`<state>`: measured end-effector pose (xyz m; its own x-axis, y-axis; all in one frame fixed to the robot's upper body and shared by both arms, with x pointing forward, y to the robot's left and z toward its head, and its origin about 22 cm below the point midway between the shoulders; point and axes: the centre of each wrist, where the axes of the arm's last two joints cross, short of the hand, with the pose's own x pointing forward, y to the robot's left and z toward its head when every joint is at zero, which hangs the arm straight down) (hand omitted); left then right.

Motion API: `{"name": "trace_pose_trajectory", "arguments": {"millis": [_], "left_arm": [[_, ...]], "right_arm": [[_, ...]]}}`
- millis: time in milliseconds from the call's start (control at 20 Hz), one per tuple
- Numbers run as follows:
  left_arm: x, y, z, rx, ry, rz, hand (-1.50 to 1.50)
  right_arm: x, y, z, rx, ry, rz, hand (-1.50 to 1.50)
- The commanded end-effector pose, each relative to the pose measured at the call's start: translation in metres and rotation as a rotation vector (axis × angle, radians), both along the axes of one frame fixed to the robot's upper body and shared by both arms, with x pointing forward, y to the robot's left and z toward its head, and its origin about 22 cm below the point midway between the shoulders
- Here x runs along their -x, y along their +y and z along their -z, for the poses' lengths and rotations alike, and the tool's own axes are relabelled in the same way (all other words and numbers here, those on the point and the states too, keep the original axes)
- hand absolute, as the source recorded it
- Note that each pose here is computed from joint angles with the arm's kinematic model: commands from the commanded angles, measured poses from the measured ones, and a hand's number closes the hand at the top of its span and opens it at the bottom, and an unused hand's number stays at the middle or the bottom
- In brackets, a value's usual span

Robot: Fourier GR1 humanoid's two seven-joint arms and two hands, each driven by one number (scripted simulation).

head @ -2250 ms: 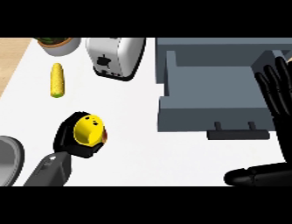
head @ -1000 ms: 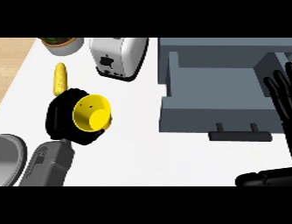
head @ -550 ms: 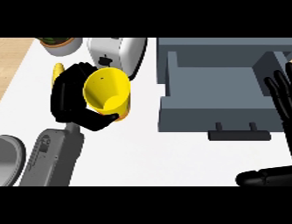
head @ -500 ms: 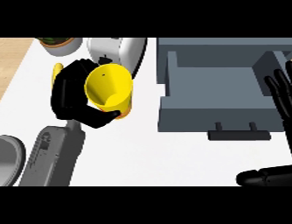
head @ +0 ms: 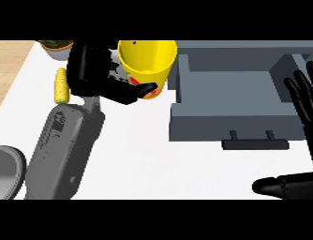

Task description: Pick up the cup, place it into the drawer and close the drawer

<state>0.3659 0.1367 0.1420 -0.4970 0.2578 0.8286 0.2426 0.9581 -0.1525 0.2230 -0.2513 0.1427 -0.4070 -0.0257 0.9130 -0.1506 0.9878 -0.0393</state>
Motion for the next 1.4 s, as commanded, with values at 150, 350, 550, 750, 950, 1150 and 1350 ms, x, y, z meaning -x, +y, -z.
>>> {"name": "trace_pose_trajectory", "arguments": {"millis": [150,350,550,750,950,1150,1350], "left_arm": [[-0.012,-0.038,-0.02,-0.062,0.019,0.007,1.5],[-0.038,-0.047,-0.034,-0.072,0.062,0.007,1.5],[-0.041,-0.076,-0.052,-0.14,0.062,-0.006,1.5],[-0.046,-0.081,-0.03,-0.138,0.095,-0.014,1.5],[-0.059,-0.095,-0.029,-0.154,0.111,-0.04,1.5],[-0.064,-0.1,-0.02,-0.16,0.148,-0.046,1.5],[-0.065,-0.111,-0.012,-0.219,0.166,-0.039,1.5]], "right_arm": [[0.011,0.0,0.015,-0.003,0.0,0.0,-1.5],[0.004,0.016,0.005,-0.006,0.014,0.002,-1.5],[0.01,0.009,0.001,-0.017,0.012,-0.004,-1.5],[-0.025,0.002,0.0,0.009,0.003,0.002,-1.5],[-0.009,0.009,0.012,-0.001,-0.002,-0.014,-1.5],[-0.003,-0.001,0.013,0.004,-0.005,-0.001,-1.5],[-0.01,0.006,0.01,0.0,-0.012,-0.016,-1.5]]}}
